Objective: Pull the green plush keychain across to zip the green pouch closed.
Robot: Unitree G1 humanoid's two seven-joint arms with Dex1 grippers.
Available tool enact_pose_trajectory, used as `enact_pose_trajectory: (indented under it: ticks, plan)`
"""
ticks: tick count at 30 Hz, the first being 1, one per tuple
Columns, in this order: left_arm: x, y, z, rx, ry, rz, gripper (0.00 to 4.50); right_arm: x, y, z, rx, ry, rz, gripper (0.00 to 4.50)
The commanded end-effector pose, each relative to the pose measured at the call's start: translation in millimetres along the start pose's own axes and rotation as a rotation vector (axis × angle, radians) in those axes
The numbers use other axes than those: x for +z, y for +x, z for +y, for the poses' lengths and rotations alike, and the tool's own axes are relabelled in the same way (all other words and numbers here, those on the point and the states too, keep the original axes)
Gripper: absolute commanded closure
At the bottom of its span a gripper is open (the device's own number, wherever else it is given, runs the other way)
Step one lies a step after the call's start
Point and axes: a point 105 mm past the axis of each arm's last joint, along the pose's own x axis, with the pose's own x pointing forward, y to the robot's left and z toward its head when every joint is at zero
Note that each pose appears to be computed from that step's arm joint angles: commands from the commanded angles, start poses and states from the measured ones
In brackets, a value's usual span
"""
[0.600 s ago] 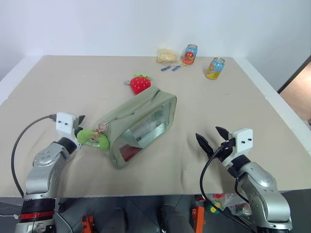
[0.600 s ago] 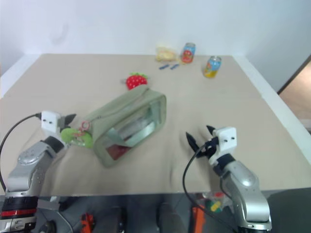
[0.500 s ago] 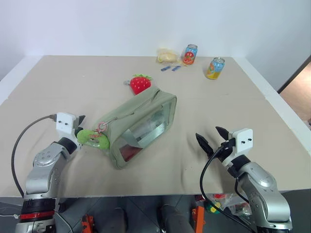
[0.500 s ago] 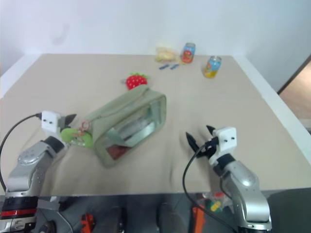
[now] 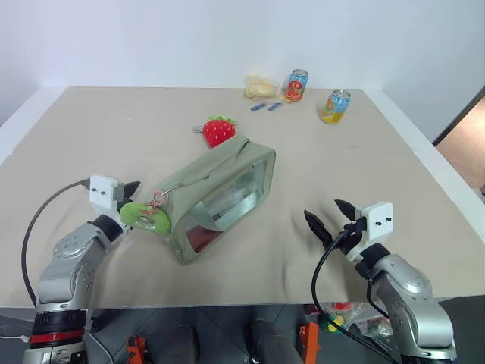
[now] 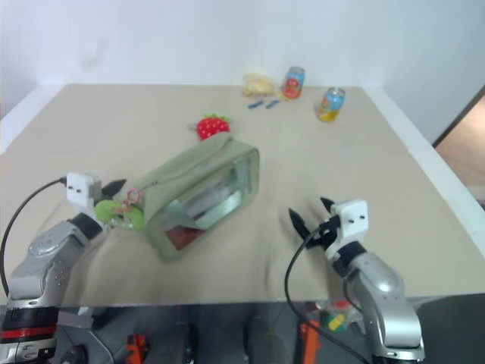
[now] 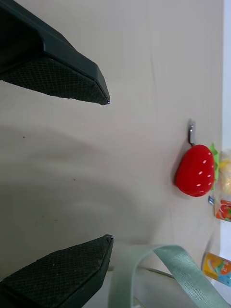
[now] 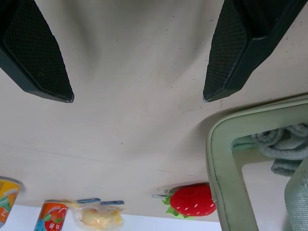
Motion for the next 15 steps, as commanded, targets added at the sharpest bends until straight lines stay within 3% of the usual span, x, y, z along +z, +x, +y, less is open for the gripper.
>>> enact_pose_trajectory:
  ticks: [1,5,10,15]
  plan:
    - [32.6,1.7,-0.1,-0.033,0.065,-0.11,0.0,16.2,-0.2,-5.1,0.005,-0.044,-0.054,0.05]
    - [73.1,-1.3,-6.9,-0.174,0.076,-0.2,0.0,27.5,1.1,-4.9,0.051,-0.068,-0.059,0.05]
    - [126.3,-11.9,-11.7,-0.376,0.137,-0.21,0.0,42.1,4.8,-3.7,0.126,-0.061,-0.059,0.05]
    - [152.6,-26.5,-32.4,-0.596,0.091,-0.154,0.0,53.6,8.2,6.5,0.219,-0.057,-0.062,0.05]
